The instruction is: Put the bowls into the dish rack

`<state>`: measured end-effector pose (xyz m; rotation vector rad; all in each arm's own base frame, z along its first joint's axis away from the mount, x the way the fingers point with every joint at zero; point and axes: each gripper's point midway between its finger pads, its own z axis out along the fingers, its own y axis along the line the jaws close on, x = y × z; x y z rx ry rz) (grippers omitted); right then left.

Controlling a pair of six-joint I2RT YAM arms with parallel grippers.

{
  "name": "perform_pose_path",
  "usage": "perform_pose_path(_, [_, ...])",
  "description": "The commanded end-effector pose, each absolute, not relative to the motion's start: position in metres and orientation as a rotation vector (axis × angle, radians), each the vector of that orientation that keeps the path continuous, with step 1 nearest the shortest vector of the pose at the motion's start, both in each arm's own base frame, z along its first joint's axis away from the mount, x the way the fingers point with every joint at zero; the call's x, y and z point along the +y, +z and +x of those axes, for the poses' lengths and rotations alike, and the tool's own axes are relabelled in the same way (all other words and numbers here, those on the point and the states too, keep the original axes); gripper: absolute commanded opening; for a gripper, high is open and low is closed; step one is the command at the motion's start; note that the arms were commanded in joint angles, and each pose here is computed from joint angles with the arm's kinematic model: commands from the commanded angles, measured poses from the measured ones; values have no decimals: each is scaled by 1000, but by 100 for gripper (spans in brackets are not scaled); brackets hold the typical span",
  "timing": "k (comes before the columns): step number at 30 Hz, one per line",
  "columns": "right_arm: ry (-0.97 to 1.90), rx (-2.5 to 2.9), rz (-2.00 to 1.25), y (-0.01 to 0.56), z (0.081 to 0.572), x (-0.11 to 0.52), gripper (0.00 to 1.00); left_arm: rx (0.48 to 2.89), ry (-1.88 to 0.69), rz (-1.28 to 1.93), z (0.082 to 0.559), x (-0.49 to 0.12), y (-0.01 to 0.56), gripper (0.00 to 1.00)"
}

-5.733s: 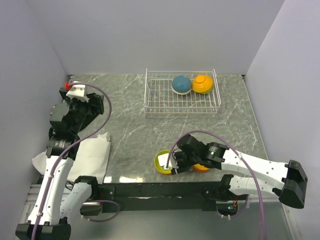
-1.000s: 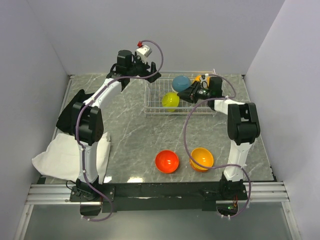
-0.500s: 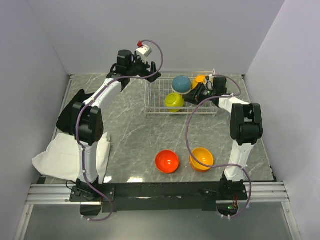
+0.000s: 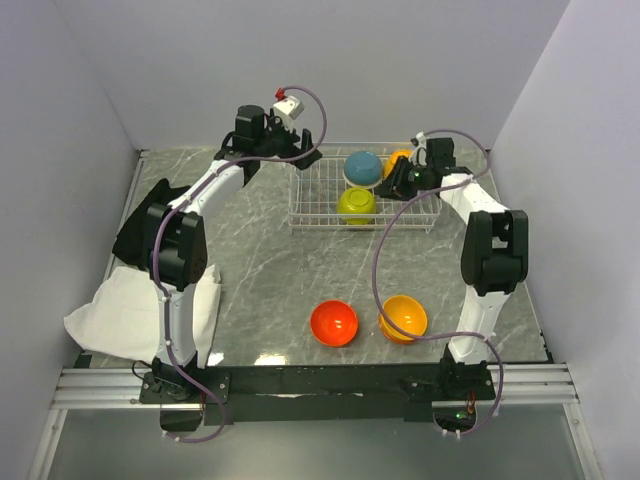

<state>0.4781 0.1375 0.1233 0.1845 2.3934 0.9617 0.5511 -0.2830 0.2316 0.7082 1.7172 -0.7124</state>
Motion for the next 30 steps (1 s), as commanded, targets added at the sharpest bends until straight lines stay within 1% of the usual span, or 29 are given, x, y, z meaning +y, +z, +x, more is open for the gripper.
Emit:
perform_pose_path(1, [932, 2240, -201, 192, 475, 175, 28, 1588, -681, 703, 545, -282, 289, 99])
perform_pose_path(3, [970, 2233, -279, 193, 470, 191, 28, 1584, -660, 688, 545, -278, 295, 99])
perform_pose_path(5, [1000, 2240, -311, 192, 470, 208, 26, 1585, -612, 651, 545, -269, 304, 100])
perform_pose_path(6, [998, 2239, -290, 190, 473, 210, 23, 1587, -596, 637, 545, -266, 307, 99])
perform_pose_path(7, [966, 2244, -280, 187, 475, 214, 19, 1575, -564, 629, 543, -260, 316, 100])
perform_pose_path(9, [935, 2250, -292, 185, 477, 217, 15, 1586, -541, 641, 539, -256, 316, 100])
perform_pose_path(10, [884, 2275, -280, 177, 481, 217, 12, 1579, -520, 650, 536, -253, 319, 99])
perform_pose_path(14, [759, 2338, -212, 158, 486, 204, 6, 1577, -481, 641, 531, -244, 326, 100])
perform_pose_path(18, [665, 2392, -190, 142, 482, 190, 0, 1585, -475, 636, 526, -241, 325, 99])
perform_pose_path(30, [461, 2483, -138, 116, 464, 145, 0, 1603, -501, 634, 532, -246, 313, 99])
